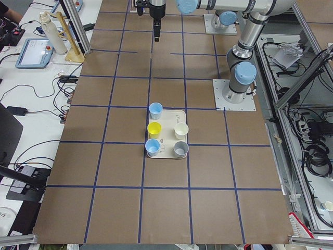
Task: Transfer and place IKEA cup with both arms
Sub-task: 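Move the right gripper toward the pink cup on the wire rack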
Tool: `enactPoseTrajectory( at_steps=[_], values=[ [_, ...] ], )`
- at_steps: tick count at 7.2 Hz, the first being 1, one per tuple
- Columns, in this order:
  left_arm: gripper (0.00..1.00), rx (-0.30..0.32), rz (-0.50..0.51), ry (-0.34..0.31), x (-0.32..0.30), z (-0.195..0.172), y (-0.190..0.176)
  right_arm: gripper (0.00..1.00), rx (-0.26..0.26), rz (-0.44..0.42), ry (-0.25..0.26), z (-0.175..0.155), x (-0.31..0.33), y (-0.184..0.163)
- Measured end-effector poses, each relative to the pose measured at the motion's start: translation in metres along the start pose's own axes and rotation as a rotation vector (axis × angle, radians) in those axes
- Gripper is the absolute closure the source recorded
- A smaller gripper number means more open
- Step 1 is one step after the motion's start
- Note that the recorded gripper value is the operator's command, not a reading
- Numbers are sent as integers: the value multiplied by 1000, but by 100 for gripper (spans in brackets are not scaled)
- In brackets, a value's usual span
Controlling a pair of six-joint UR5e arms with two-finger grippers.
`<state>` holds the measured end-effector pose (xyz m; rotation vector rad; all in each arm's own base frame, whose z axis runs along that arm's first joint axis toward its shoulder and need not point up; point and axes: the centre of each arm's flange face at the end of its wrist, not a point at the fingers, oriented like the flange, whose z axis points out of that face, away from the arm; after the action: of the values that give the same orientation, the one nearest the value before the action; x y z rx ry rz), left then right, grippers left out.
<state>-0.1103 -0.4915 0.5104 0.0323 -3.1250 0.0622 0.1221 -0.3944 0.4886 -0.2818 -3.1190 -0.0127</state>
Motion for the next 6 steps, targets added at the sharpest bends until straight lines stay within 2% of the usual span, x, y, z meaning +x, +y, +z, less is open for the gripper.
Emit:
enactPoseTrajectory(
  at_steps=[3,6],
  values=[
    [0,-3,0,2,0,2,0,0,-3,2,-7,1,0,-2],
    [0,-5,-1,4,0,3,0,0,20,-8,-9,2,39,-30]
  ],
)
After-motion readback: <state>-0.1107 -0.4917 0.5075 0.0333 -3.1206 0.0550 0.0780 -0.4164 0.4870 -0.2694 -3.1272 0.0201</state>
